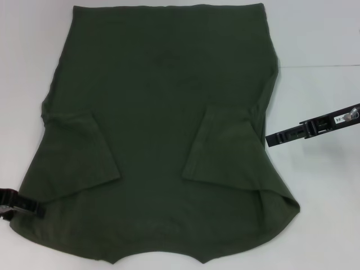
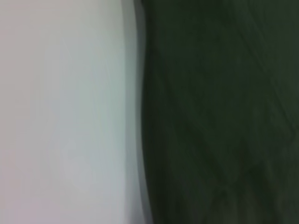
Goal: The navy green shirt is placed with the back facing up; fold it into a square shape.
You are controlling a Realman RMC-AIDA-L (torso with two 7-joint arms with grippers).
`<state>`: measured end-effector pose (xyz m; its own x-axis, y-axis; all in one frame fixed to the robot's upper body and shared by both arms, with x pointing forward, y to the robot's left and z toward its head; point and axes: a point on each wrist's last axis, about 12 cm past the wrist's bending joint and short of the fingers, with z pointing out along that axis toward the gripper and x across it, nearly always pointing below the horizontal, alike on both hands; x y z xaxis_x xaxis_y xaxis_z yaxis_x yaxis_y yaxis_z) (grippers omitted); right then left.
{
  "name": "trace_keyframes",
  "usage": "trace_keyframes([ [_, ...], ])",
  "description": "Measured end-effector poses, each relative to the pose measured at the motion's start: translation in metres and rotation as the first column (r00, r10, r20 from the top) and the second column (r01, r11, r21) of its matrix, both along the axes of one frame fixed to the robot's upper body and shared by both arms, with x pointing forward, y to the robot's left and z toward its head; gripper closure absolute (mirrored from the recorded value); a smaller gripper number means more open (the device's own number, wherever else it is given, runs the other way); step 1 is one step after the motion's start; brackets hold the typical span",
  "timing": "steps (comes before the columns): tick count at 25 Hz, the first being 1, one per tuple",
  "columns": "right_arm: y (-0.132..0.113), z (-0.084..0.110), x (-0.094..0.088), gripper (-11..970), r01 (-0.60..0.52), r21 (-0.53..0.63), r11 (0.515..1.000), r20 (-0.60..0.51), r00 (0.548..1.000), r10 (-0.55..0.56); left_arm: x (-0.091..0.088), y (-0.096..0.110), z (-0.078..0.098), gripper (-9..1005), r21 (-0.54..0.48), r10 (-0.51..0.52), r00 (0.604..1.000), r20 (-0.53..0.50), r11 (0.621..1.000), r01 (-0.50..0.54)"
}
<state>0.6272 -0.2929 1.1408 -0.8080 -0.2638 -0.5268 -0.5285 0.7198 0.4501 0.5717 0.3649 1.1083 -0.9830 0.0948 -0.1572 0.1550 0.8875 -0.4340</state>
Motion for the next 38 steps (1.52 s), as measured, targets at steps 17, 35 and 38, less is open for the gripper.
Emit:
trace_keyframes([
  [17, -0.002, 0.002, 0.002, 13, 0.005, -0.003, 1.000, 0.012, 1.000, -0.005, 0.002, -0.004, -0.002, 261, 0.034, -0.030, 1.000, -0.006, 0.999, 0.031],
  [35, -0.002, 0.002, 0.002, 13, 0.009, -0.006, 1.000, 0.004, 1.000, -0.009, 0.008, -0.010, 0.001, 882, 0.043, -0.057, 0.998, -0.001, 0.997, 0.057],
  [38, -0.004, 0.002, -0.001, 13, 0.017, 0.002, 1.000, -0.024, 1.000, -0.017, 0.008, -0.010, 0.001, 956, 0.046, -0.062, 0.998, -0.001, 0.997, 0.062],
])
